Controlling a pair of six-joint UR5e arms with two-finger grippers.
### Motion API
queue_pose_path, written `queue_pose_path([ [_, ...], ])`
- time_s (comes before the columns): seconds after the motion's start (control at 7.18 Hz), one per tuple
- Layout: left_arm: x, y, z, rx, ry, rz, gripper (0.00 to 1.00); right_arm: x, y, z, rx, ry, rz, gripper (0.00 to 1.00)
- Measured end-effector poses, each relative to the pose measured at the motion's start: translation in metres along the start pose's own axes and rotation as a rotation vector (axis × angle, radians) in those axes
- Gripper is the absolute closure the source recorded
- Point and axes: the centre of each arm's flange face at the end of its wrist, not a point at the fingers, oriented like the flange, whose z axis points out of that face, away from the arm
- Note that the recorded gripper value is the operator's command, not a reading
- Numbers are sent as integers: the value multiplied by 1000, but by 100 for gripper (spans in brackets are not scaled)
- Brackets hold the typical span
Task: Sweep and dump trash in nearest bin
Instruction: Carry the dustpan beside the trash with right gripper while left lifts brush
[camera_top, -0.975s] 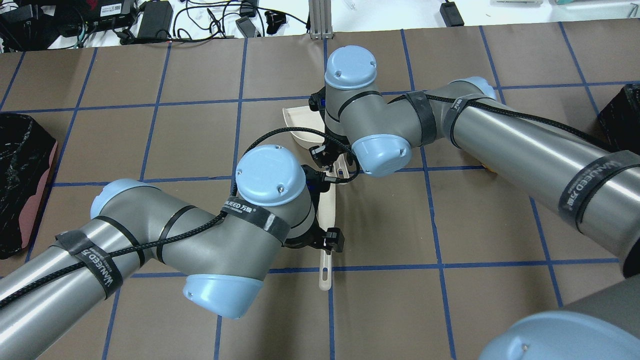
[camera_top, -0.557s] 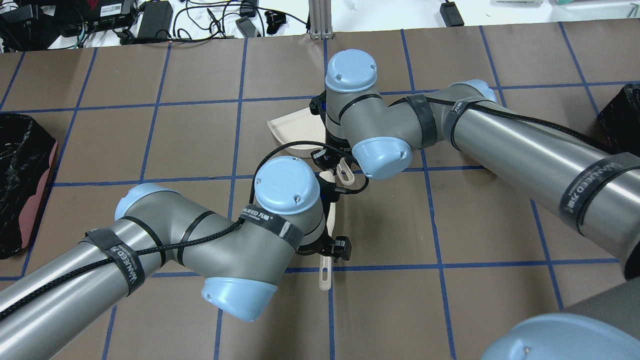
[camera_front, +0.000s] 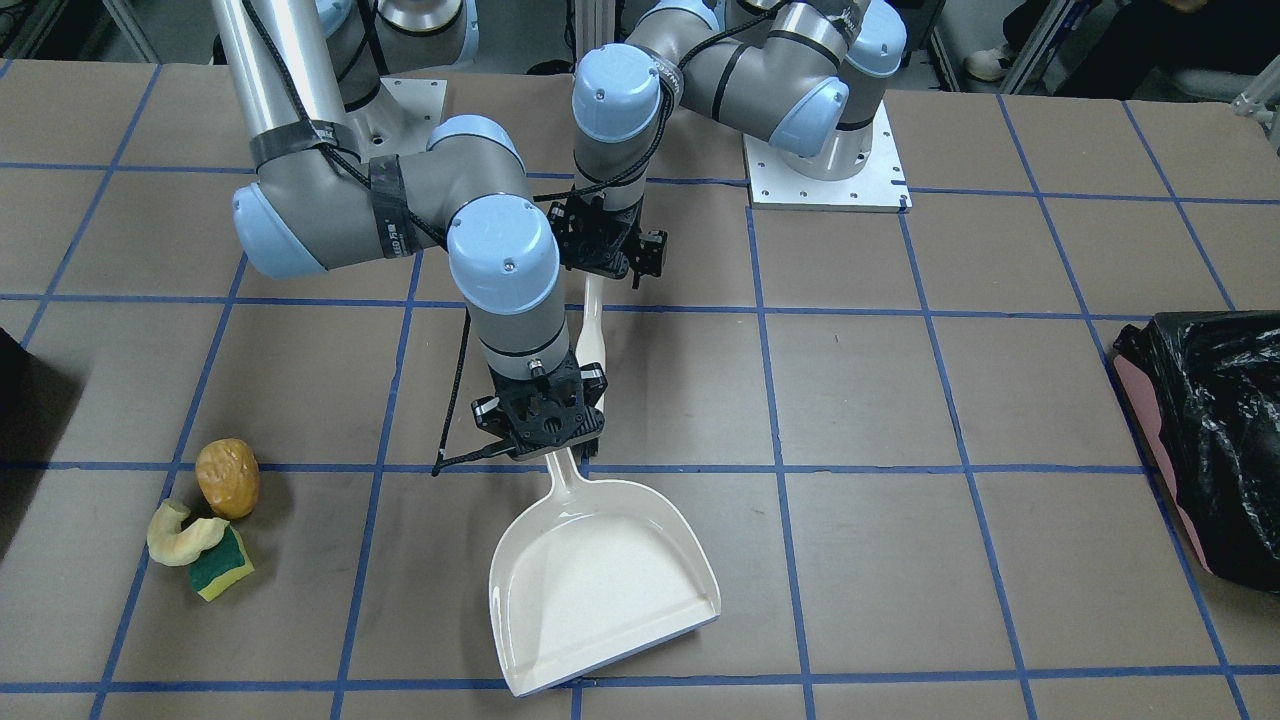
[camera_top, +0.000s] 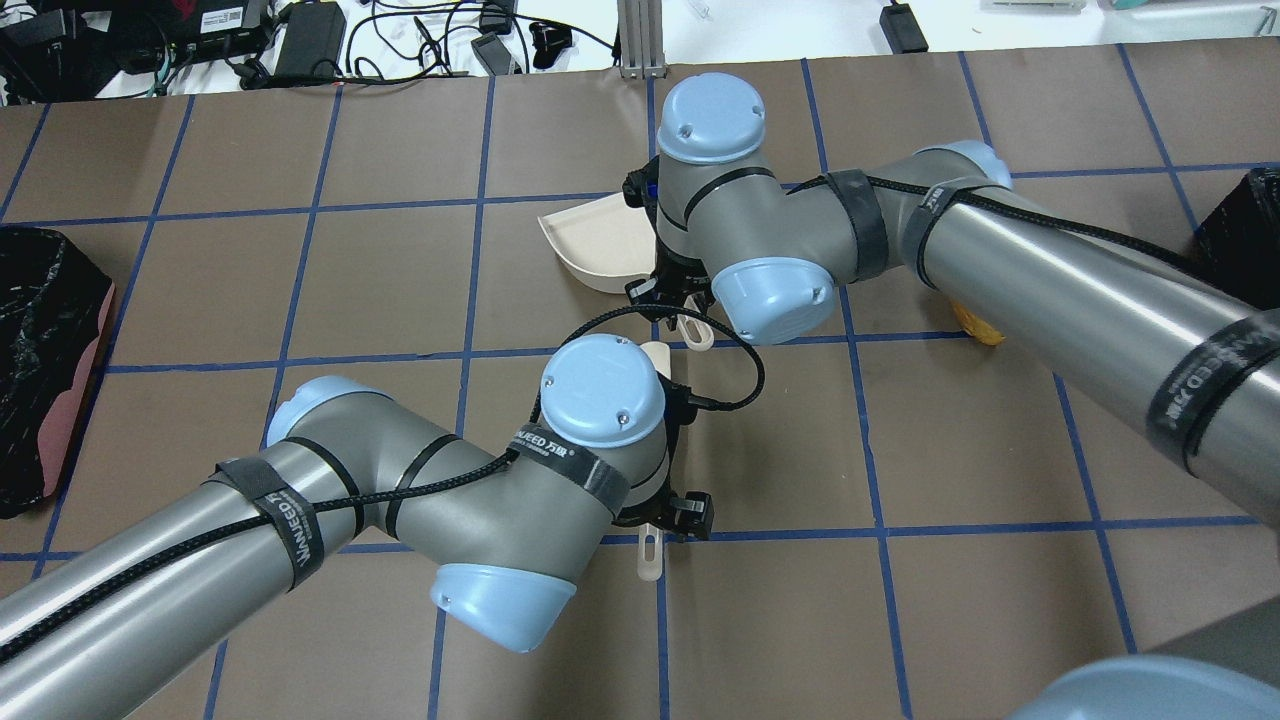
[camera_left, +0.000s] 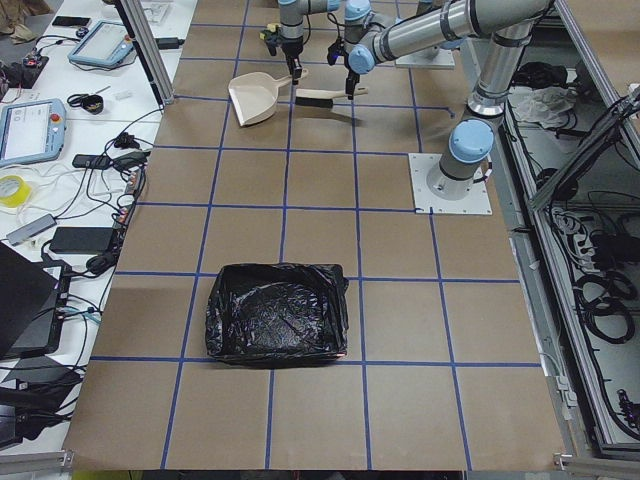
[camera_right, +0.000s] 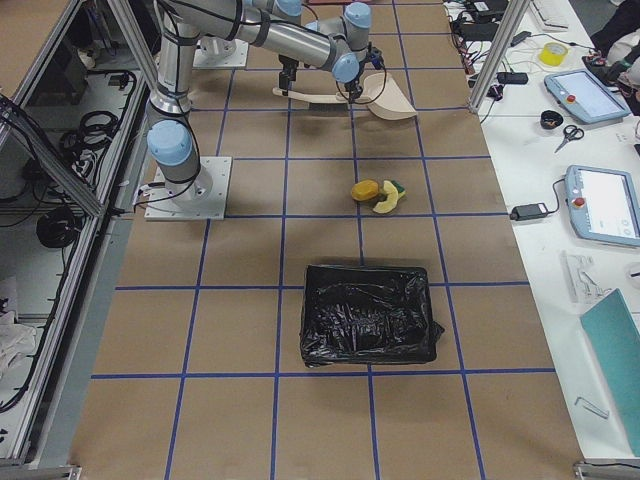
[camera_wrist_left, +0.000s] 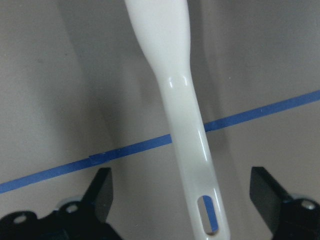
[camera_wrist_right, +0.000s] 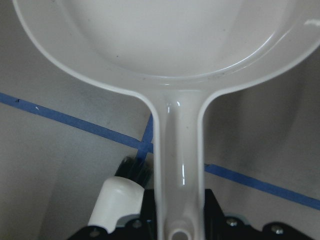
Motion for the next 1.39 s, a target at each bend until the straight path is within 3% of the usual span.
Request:
queue_pose_path([
  [0.14,0,1,4,-2,0,-4,28,30,-4,-26,24,16,-9,100],
  [0.42,1,2,9,-8,4,-18,34,122,-10,-75,-16,31,-121,100],
  [0.56,2,2,10,-13,10,-21,63,171,-8,-94,-52,22,-199,100],
  [0.7,3,2,11,-16,17,-22,100,218,-3,-104,-80,15,-287,100],
  [1.11,2,0,8,-14,15,-46,100,369,42,-121,-181,54,-675,100],
  [1.39,1,-13,-8,17,20,-152,100,449,84,-129,-242,45,-882,100],
])
